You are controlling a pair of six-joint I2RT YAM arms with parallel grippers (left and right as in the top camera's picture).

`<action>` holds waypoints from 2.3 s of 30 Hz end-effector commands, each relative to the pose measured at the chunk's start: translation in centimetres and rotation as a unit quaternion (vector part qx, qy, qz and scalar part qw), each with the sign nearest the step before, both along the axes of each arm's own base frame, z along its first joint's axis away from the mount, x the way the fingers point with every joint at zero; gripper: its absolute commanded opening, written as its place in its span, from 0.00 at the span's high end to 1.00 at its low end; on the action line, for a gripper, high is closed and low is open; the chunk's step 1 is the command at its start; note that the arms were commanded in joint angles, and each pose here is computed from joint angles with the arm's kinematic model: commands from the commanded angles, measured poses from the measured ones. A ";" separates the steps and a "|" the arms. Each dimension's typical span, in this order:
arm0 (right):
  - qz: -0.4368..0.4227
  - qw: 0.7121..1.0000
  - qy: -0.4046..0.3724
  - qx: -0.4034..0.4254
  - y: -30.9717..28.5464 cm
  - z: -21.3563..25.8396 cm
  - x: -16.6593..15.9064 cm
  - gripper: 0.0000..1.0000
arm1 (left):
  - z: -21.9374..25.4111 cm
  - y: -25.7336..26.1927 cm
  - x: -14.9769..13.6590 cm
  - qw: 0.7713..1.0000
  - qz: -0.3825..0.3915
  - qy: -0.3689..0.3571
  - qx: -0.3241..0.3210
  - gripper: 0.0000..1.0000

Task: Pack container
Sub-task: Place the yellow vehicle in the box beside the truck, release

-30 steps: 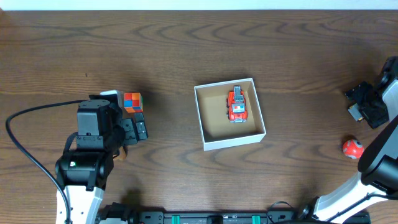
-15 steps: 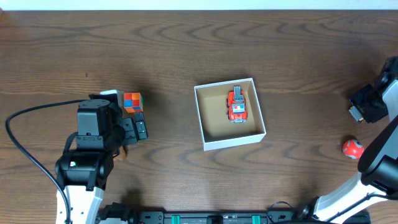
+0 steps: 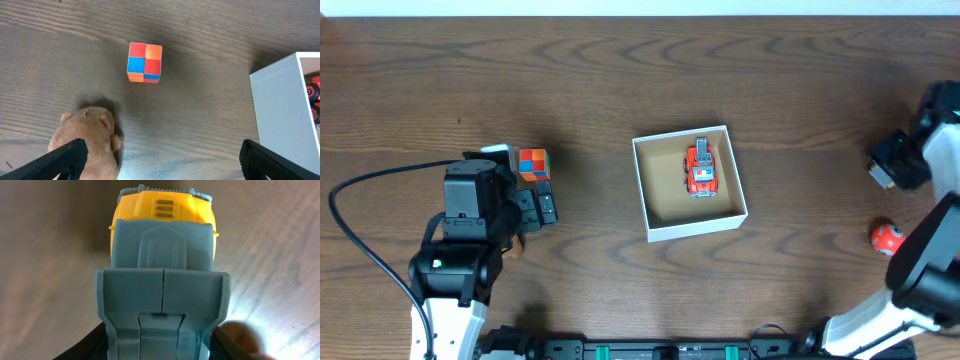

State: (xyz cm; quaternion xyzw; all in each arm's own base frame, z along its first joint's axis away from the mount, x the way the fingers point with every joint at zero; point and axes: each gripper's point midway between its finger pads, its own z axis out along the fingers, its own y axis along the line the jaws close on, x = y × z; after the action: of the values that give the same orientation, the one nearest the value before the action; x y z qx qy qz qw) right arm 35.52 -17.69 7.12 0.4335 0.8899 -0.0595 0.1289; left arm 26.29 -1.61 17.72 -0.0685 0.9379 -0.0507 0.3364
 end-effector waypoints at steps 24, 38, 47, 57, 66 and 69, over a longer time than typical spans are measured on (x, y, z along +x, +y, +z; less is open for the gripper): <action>0.523 0.839 -0.150 0.012 39.4 13.0 -4.7 0.99 | 0.9 -0.1 0.4 1.000 0.002 -0.012 -0.005 0.02; 0.505 0.863 -0.015 0.012 40.8 3.4 -5.0 0.99 | 0.9 -0.1 0.3 1.000 0.002 -0.010 -0.005 0.02; 0.469 0.883 0.019 0.008 38.8 -1.0 -2.3 0.99 | 0.8 -0.1 0.2 1.000 0.002 -0.008 -0.005 0.02; 0.477 0.879 0.009 0.008 38.6 -1.6 -1.0 0.80 | 0.8 -0.1 0.2 1.000 0.002 -0.008 -0.005 0.02; 0.480 0.877 0.008 0.008 38.8 -1.6 -1.2 0.39 | 0.8 -0.1 0.2 1.000 0.002 -0.008 -0.005 0.02; 0.482 0.876 0.006 0.007 39.0 -1.5 -1.1 0.38 | 0.8 -0.1 0.2 1.000 0.002 -0.008 -0.005 0.02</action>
State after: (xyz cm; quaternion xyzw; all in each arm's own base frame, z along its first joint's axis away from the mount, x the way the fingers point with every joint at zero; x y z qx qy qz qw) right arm 34.00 21.27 5.46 -0.0476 0.9907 0.0166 0.1263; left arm 26.22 -1.60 17.66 -0.0686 0.9385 -0.0505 0.3346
